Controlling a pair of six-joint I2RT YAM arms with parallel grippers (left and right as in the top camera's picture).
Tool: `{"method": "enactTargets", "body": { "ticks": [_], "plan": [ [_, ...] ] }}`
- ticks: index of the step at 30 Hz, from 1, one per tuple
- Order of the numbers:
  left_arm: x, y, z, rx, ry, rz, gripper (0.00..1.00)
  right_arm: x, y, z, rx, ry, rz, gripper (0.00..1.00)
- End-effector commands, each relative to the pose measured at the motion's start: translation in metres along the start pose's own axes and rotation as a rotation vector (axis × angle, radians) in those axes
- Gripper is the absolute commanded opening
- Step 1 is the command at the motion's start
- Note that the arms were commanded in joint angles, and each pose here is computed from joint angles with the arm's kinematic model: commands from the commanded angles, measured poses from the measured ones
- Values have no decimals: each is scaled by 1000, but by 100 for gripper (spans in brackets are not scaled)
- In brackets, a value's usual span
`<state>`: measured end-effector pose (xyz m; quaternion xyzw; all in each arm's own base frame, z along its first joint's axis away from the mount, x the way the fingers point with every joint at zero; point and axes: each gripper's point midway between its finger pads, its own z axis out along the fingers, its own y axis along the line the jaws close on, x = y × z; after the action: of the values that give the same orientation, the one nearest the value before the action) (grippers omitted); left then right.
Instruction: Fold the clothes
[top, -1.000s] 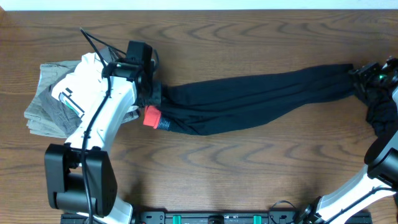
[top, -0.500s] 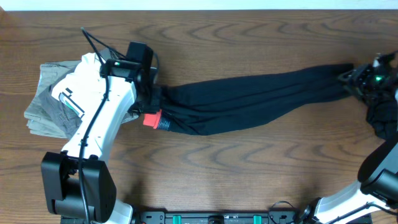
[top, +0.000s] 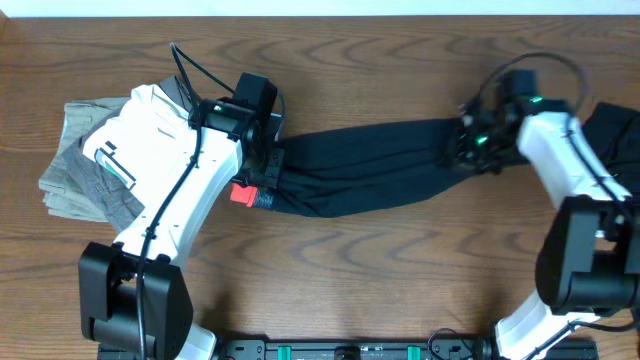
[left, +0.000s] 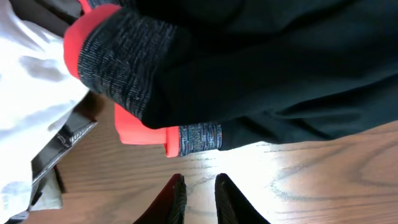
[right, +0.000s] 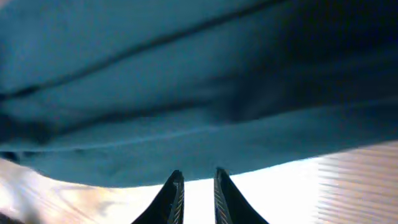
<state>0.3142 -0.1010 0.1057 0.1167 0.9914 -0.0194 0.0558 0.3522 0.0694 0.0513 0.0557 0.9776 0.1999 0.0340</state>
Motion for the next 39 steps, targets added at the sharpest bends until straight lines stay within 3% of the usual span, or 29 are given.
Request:
{"method": "enactTargets", "body": {
  "ticks": [1,8,14,21,26,32,33,37,39],
  "plan": [
    [5,0,2,2,9,7,19,16,-1,23,61,30,15,14],
    [0,0,2,3,-10,8,19,6,9,44,33,-57,42,13],
    [0,0,2,3,-11,7,19,-45,18,48,-29,-318,-18,9],
    [1,0,2,2,-5,7,23,-109,22,12,-33,-605,-51,9],
    [10,-6,2,41,32,9,30,-104,49,-25,-172,-544,-133,11],
    [12,-12,2,65,39,46,31,-39,53,-32,-137,-296,-158,29],
    [12,-12,2,65,38,46,35,-24,50,-26,-114,-237,-138,32],
    [10,-11,2,63,31,34,40,12,41,6,-39,-92,-111,32],
    [10,-7,2,48,31,-3,41,18,36,23,-2,-71,-72,25]
  ]
}}
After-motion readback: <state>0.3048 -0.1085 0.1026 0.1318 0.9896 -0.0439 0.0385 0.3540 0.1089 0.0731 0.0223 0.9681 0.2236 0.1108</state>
